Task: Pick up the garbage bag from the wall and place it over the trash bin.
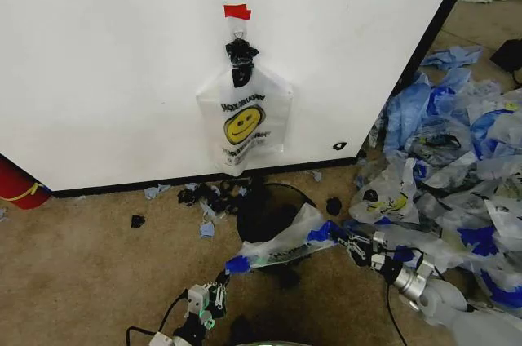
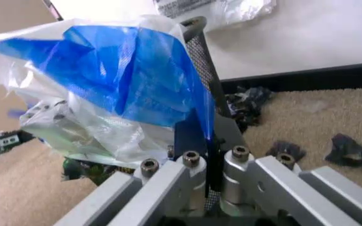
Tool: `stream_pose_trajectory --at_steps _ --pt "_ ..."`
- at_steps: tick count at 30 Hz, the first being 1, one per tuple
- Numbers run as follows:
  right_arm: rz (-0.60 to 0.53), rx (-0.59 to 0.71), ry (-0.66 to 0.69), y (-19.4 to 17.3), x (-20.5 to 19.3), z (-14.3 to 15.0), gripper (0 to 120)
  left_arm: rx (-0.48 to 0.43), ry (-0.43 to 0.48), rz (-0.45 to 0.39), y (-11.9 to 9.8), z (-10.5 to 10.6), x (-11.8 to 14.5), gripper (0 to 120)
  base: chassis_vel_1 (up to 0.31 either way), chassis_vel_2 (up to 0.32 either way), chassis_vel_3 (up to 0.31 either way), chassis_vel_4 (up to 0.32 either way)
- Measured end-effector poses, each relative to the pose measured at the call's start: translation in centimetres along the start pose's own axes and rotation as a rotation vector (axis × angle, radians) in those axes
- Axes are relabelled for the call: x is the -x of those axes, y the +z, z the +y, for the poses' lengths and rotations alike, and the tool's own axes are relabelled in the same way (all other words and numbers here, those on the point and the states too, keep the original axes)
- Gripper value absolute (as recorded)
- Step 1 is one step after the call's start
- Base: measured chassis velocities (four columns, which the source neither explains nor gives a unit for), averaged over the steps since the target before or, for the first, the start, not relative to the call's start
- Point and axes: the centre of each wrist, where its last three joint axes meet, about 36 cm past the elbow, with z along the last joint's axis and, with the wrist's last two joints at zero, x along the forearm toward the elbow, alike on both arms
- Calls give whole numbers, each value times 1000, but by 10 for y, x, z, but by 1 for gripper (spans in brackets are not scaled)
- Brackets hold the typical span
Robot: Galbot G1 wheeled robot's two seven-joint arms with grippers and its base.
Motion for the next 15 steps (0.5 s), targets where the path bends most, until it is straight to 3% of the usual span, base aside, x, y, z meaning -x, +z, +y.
stream_pose_trajectory --at_steps 15 --pt "5 1 -26 -7 10 -4 0 1 8 -9 2 7 10 0 0 0 0 0"
